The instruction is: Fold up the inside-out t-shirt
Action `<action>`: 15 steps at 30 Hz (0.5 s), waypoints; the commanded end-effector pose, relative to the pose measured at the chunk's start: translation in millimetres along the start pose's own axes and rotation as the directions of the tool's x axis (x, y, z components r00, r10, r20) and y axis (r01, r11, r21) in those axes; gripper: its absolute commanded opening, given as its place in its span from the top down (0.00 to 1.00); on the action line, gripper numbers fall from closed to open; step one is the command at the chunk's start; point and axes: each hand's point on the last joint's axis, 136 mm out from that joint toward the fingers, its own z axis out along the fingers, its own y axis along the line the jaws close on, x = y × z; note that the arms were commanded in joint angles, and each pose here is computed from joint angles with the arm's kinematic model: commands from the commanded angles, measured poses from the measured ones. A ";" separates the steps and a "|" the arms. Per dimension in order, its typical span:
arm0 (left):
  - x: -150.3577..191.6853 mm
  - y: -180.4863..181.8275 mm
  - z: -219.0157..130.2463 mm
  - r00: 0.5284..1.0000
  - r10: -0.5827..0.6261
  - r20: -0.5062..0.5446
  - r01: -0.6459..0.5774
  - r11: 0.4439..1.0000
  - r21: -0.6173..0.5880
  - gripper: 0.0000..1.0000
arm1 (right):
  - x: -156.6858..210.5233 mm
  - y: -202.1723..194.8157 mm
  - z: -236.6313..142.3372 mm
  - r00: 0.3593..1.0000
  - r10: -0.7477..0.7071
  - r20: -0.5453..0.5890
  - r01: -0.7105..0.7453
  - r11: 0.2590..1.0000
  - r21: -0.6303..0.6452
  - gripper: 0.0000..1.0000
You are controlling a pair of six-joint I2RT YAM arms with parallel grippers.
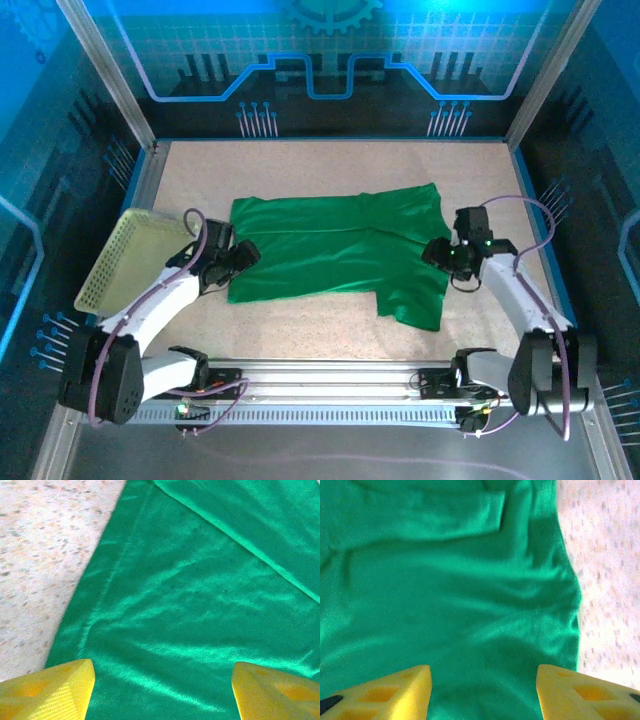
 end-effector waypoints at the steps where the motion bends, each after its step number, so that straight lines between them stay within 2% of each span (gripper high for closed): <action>1: 16.2 49.1 -6.1 0.999 -0.041 0.007 0.042 0.982 -0.184 0.27 | 46.8 -37.9 -2.2 0.994 0.047 -0.094 -0.032 0.988 0.153 0.41; 4: 20.2 62.9 -8.6 0.997 -0.071 0.018 0.073 0.969 -0.234 0.27 | 58.2 -48.2 -6.5 0.995 0.067 -0.080 -0.051 0.982 0.183 0.42; 7: 27.7 64.4 -4.5 0.996 -0.089 -0.016 0.083 0.968 -0.238 0.27 | 65.1 -51.8 -7.7 0.994 0.071 -0.081 -0.055 0.981 0.187 0.42; 15: 52.9 68.7 10.4 0.984 -0.128 -0.120 0.096 0.965 -0.244 0.38 | 72.5 -58.4 -6.5 0.994 0.082 -0.074 -0.064 0.975 0.214 0.41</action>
